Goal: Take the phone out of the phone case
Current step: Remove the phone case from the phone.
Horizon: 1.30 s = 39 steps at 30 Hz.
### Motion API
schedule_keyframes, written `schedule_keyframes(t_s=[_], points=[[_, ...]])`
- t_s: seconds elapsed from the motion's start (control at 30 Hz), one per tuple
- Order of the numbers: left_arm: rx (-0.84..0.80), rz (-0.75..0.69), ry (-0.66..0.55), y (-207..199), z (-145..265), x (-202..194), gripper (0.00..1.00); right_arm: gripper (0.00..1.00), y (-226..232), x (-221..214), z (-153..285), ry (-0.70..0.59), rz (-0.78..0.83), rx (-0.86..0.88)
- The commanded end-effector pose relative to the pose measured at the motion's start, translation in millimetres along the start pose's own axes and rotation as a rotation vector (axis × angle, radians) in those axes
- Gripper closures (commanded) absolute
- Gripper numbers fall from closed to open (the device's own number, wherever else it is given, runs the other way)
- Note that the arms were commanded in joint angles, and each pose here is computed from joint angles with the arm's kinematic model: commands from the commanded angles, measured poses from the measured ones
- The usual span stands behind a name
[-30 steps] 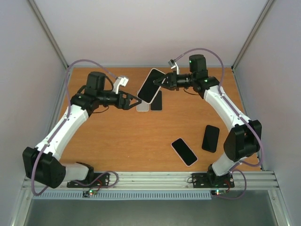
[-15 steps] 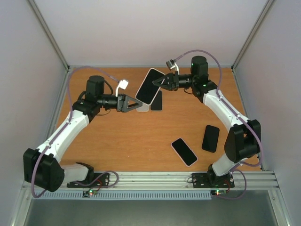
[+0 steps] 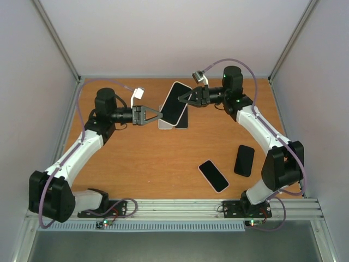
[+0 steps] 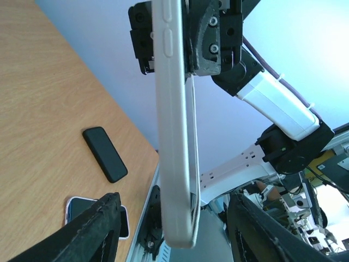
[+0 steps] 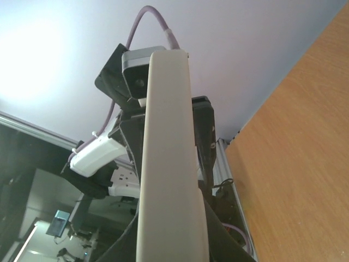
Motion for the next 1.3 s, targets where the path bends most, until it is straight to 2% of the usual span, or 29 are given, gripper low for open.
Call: schedule_keyframes(t_s=[0.0,0.17,0.33,0.53,0.67,0.8,0.9,0.97,1.1,1.27], points=[[-0.02,-0.041,-0.015,-6.4,3.2,1.9,0.46,0.99,29.4,2.9,4.9,0.005,0.1,0.038],[0.001,-0.046,-0.012,-4.8,1.0,7.6,0.47,0.99,29.3,0.8,4.7,0.011,0.092,0.041],[-0.046,-0.053,0.045,-9.3,-7.3,1.5,0.48,0.99,27.9,-1.0,2.5,0.023,0.08,0.051],[-0.09,-0.033,0.093,-12.1,-15.1,-7.8,0.55,0.99,26.3,-5.7,-8.5,0.068,0.062,0.083],[-0.104,-0.031,0.101,-15.1,-17.3,-7.4,0.66,0.97,27.4,-9.6,-14.8,0.088,0.05,0.088],[-0.112,-0.018,0.086,-15.0,-17.7,-5.5,0.84,0.96,29.3,-6.0,-15.3,0.09,0.055,0.089],[-0.119,-0.015,0.068,-15.6,-17.8,-3.0,0.93,0.91,30.2,-1.9,-15.8,0.092,0.058,0.087],[-0.117,-0.009,0.052,-16.1,-16.5,-0.9,0.99,0.81,30.5,1.3,-16.2,0.091,0.056,0.086],[-0.116,-0.007,0.003,-17.6,-10.8,5.5,1.0,0.68,30.1,7.8,-17.2,0.078,0.053,0.076],[-0.128,0.018,-0.096,-19.1,-3.1,19.1,1.0,0.63,23.8,14.9,-18.8,0.02,0.005,0.06]])
Point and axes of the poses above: each gripper's point midway between its finger pads, its own z axis back along the fingers, its own y axis along the line the jaws close on, x = y × z, the point moved 8 cm from there along z, back along the fingers, and after that the axes turned 12 degrees about z, right-handed, at the moved point
